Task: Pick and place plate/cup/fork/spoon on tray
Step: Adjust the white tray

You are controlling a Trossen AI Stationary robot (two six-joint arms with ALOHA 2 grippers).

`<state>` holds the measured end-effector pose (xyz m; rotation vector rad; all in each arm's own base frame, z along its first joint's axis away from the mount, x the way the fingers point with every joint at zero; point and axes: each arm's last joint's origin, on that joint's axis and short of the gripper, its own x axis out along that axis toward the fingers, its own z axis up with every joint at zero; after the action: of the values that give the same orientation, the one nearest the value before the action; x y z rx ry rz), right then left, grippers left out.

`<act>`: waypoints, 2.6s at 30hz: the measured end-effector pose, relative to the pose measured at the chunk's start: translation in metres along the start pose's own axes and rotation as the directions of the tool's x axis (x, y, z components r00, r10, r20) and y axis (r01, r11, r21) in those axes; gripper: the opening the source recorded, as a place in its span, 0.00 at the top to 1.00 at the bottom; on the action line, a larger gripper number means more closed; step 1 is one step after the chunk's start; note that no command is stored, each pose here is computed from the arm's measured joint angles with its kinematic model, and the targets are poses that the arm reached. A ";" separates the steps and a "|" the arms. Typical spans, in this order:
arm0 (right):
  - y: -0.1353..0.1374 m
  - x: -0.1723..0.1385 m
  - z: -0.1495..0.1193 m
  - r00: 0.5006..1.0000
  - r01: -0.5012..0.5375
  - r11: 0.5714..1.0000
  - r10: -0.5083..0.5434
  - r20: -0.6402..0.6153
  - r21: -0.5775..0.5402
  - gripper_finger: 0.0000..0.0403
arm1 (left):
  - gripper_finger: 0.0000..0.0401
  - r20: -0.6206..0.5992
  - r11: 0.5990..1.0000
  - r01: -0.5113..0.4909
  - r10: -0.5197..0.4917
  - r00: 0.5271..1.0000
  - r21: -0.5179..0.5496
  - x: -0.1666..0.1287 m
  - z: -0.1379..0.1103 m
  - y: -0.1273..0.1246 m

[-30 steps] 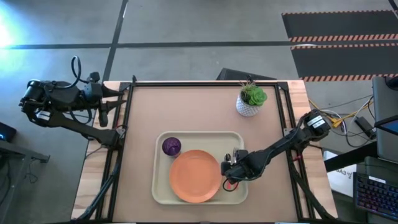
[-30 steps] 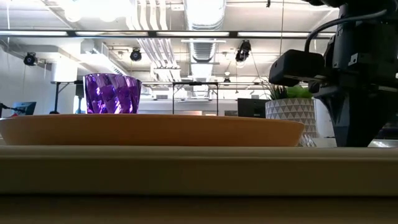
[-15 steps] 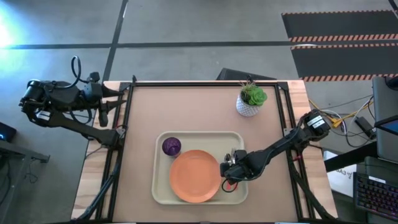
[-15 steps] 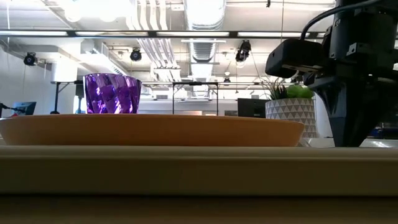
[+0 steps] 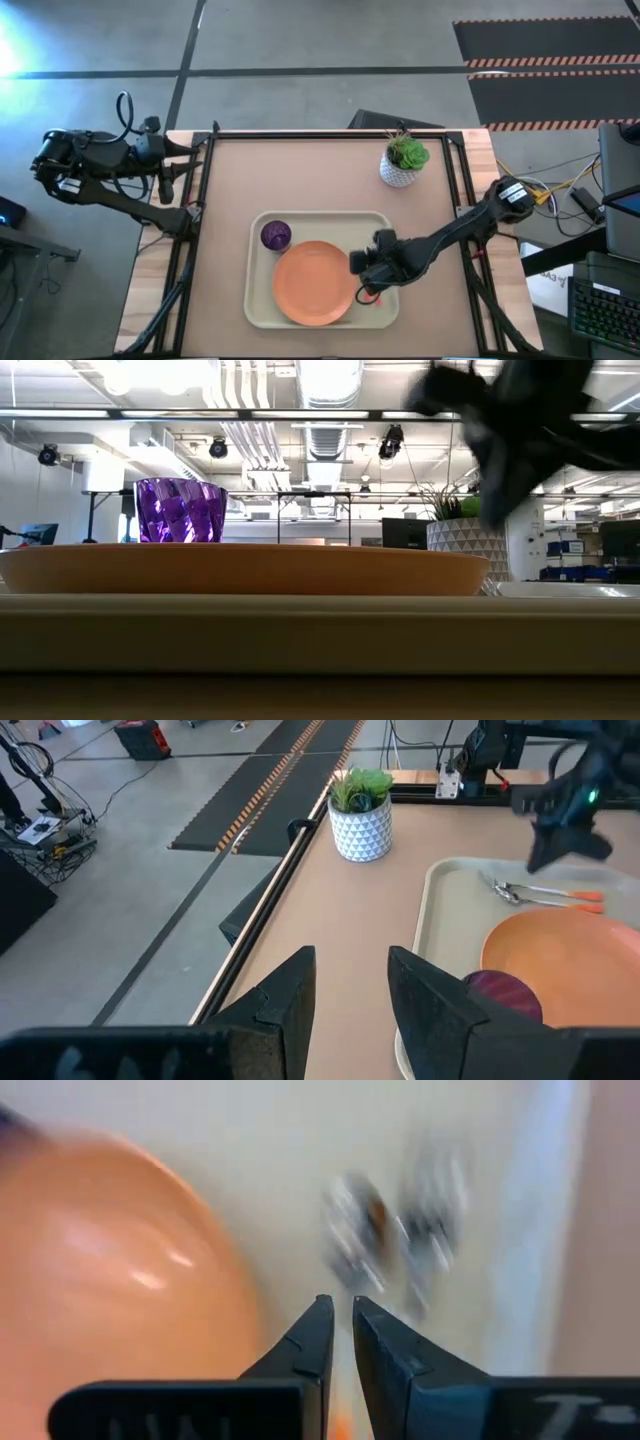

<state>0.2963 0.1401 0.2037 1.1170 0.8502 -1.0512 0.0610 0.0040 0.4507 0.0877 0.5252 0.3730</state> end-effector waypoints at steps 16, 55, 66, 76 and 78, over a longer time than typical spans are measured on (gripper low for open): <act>0.062 -0.068 0.116 0.925 -0.126 0.732 0.330 0.187 -0.669 0.98 | 0.72 0.026 1.000 -0.001 0.001 1.000 -0.021 0.014 0.014 -0.010; 0.037 0.140 0.192 0.845 -0.528 0.542 0.266 -0.463 -0.653 0.98 | 0.72 -0.003 0.991 -0.001 0.001 1.000 -0.137 0.024 0.018 -0.016; 0.026 0.146 0.233 0.866 -0.501 0.574 0.316 -0.388 -0.648 0.98 | 0.72 -0.004 0.991 -0.001 0.001 1.000 -0.137 0.024 0.018 -0.016; 0.020 0.148 0.250 0.872 -0.489 0.578 0.332 -0.359 -0.653 0.98 | 0.72 -0.002 0.990 -0.001 0.001 1.000 -0.139 0.023 0.018 -0.016; 0.020 0.149 0.253 0.878 -0.479 0.585 0.338 -0.340 -0.655 0.98 | 0.72 -0.001 0.990 -0.001 0.001 1.000 -0.139 0.023 0.018 -0.016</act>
<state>0.3663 -0.1362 0.1329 0.6560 0.9658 -0.1491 0.0934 -0.0018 0.4524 -0.0468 0.4991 0.4093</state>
